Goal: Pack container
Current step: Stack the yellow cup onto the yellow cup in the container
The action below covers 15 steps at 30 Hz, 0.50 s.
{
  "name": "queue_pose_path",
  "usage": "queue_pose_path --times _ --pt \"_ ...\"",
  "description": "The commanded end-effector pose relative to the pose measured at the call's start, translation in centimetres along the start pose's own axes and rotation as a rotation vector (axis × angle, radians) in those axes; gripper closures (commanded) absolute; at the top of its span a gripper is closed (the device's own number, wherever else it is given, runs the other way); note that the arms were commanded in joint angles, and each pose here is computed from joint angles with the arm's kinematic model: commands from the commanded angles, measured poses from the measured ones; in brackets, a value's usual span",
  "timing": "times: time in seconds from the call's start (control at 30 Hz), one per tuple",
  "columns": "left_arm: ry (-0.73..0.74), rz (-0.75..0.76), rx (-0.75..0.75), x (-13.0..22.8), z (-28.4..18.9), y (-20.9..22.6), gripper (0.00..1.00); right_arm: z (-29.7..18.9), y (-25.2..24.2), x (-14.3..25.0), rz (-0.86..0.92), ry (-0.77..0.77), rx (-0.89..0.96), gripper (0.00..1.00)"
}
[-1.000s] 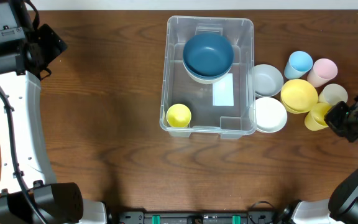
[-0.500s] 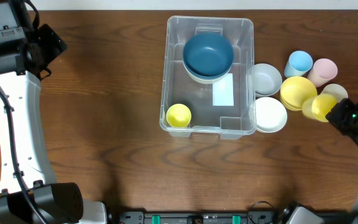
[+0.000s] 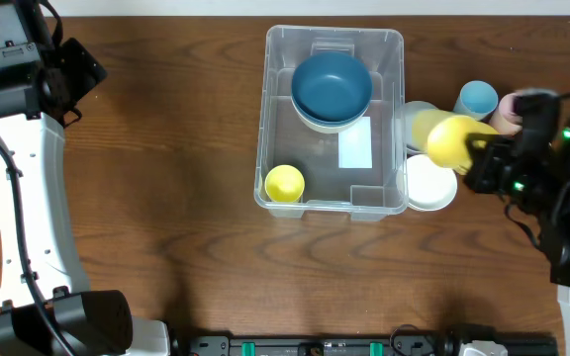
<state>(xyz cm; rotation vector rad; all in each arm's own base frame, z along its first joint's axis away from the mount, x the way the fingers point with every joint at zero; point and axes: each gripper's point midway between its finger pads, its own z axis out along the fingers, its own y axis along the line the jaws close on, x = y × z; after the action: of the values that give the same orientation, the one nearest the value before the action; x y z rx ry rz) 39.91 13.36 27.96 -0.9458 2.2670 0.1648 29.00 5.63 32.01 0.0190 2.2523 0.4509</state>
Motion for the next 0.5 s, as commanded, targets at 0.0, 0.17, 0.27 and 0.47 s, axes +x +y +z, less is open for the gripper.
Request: queue_pose_path --times 0.0,0.17,0.27,0.47 --pt "-0.013 0.009 -0.009 -0.3 -0.3 0.3 0.02 1.0 3.5 -0.5 -0.060 0.053 -0.079 0.99" --pt "-0.013 0.009 -0.009 -0.3 -0.3 0.3 0.02 4.4 6.2 0.8 -0.147 0.221 -0.047 0.99" --pt "-0.013 0.009 -0.009 -0.3 -0.3 0.3 0.02 7.1 7.8 2.0 -0.227 0.315 -0.005 0.99" --pt "-0.013 0.009 -0.009 -0.3 -0.3 0.3 0.02 12.1 11.3 4.5 -0.353 0.424 0.026 0.99"
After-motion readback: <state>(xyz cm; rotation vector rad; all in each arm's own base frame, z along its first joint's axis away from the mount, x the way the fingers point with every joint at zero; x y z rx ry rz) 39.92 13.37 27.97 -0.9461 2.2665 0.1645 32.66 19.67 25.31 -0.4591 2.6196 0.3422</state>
